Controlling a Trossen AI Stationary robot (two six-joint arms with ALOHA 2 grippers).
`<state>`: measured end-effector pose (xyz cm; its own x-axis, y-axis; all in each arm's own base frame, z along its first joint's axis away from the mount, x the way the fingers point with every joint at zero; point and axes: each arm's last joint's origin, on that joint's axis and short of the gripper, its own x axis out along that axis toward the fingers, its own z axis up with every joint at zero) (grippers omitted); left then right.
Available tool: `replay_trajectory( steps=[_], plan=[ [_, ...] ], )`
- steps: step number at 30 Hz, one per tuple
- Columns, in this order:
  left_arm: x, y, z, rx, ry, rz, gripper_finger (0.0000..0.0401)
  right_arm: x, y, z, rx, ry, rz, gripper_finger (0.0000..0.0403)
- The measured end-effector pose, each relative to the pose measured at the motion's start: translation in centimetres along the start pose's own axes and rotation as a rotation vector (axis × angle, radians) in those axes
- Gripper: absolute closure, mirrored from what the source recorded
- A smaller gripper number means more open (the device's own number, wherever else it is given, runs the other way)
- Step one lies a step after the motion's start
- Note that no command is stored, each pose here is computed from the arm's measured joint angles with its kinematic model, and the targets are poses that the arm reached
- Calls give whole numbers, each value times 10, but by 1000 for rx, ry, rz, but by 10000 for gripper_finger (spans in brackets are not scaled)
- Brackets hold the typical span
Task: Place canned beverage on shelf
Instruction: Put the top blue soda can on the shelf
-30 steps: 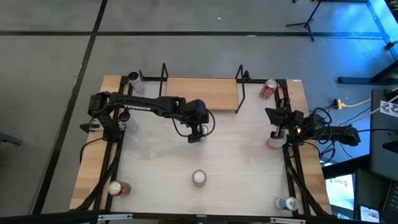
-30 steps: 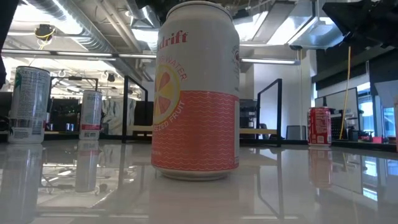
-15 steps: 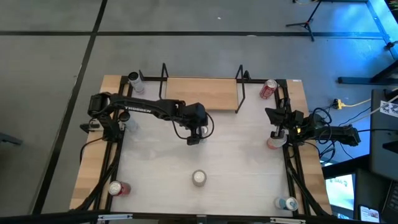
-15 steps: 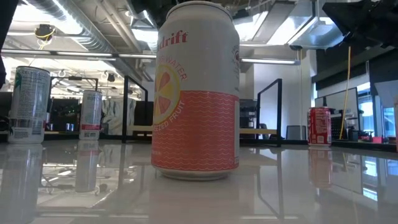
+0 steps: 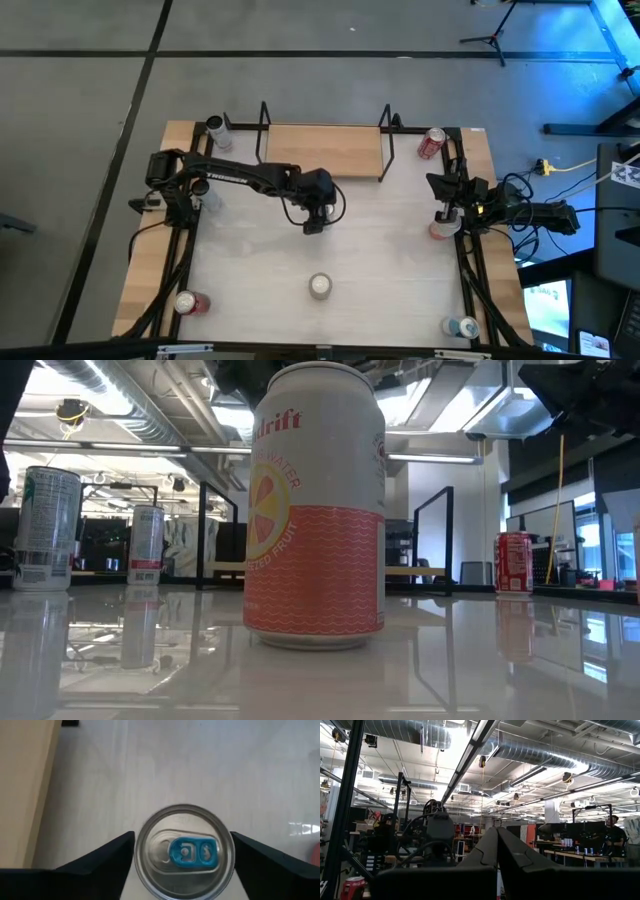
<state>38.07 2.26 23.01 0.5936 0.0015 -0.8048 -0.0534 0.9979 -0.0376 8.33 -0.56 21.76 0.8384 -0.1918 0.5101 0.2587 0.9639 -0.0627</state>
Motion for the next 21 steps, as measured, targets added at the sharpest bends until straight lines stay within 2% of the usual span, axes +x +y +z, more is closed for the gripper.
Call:
replay_trajectory(
  steps=[7, 21],
  plan=[
    [-2, 0, 0, -1, -1, 5, 184, 0, 0, 0, 0, 0, 0, 398],
    [-31, 2, 4, -20, -40, 65, 184, 0, 0, 0, -1, 2, -3, 398]
  ],
)
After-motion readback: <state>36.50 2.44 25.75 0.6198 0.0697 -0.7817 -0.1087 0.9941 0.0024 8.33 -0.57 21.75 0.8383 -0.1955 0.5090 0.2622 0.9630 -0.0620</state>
